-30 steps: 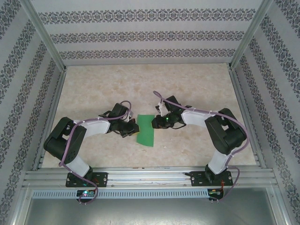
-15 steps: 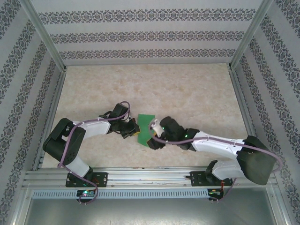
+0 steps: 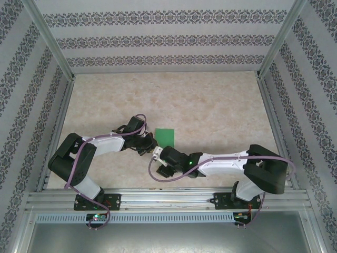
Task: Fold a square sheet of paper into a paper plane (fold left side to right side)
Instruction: Third fold the triangle at the center of the table.
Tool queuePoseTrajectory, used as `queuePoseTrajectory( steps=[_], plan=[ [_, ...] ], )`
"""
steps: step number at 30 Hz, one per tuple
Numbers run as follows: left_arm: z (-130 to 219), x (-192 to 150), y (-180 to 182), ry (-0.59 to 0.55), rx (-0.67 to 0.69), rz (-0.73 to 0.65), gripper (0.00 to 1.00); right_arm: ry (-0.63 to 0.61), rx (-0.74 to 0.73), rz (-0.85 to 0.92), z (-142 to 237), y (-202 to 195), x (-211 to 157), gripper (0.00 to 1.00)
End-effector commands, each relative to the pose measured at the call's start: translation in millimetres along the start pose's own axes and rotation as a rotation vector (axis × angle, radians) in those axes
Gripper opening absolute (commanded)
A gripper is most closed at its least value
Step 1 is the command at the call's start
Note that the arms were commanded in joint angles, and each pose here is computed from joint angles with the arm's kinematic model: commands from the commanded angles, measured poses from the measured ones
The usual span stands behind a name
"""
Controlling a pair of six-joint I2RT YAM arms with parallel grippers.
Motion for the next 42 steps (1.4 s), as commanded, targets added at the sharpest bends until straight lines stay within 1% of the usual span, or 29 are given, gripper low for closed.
queuePoseTrajectory(
  steps=[1,6,9,13,15,18,20,21,24,26,30,33,35,38,42],
  plan=[
    [0.4,-3.0,-3.2,-0.015,-0.01,-0.002,0.0,-0.024,-0.069,0.02,-5.2,-5.1,17.3,0.61],
    [0.0,-2.7,-3.1,-0.017,-0.011,0.0,0.0,-0.037,-0.12,0.008,-8.7,-11.6,23.2,0.55],
    [-0.6,-2.7,-2.8,-0.015,-0.01,0.001,0.0,-0.04,-0.127,-0.001,-9.3,-13.3,24.1,0.49],
    [-0.9,-2.4,-1.9,-0.016,-0.007,0.0,0.0,-0.033,-0.109,-0.024,-9.7,-14.6,21.7,0.35],
    [-0.8,-2.8,-1.4,-0.016,-0.003,-0.001,0.03,-0.025,-0.097,-0.038,-9.6,-15.1,19.1,0.26],
    [0.8,-1.9,-0.3,-0.026,0.007,-0.008,0.1,-0.017,-0.071,-0.066,-8.5,-15.7,14.7,0.13],
    [2.6,-0.8,-0.4,-0.034,0.01,-0.012,0.18,-0.011,-0.043,-0.091,-7.5,-15.7,11.0,0.04],
    [4.3,0.3,-1.0,-0.036,0.009,-0.013,0.2,-0.008,-0.032,-0.105,-7.1,-16.4,9.0,0.01],
    [13.9,5.0,-0.3,-0.046,0.003,-0.014,0.26,-0.004,0.018,-0.155,-5.7,-17.0,4.0,0.0],
    [26.5,10.2,0.5,-0.06,-0.005,-0.012,0.33,-0.002,0.054,-0.192,-5.4,-17.5,0.5,0.0],
    [56.6,18.2,-0.6,-0.093,-0.002,-0.042,0.38,-0.001,0.116,-0.259,-5.9,-18.1,-4.1,0.0],
    [68.5,22.9,-9.1,-0.096,-0.019,-0.092,0.36,-0.009,0.169,-0.31,-6.5,-16.7,-5.5,0.0],
    [66.3,25.2,-17.9,-0.072,-0.047,-0.124,0.33,-0.013,0.205,-0.344,-7.0,-15.9,-6.6,0.0],
    [53.5,28.9,-30.6,-0.019,-0.099,-0.16,0.27,-0.013,0.243,-0.379,-7.2,-14.5,-8.2,0.0],
    [28.3,31.2,-41.5,0.05,-0.099,-0.215,0.22,-0.008,0.281,-0.419,-7.9,-15.0,-9.5,0.0]
  ],
)
Point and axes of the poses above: each hand's point on the last joint's axis, 136 mm out from that joint toward the fingers, its own z axis back along the fingers, its own y axis along the line the jaws close on, x = y × z, the point moved 4 cm from there along z, back along the fingers, and after that the axes turned 2 degrees about z, right-handed, at the moved point
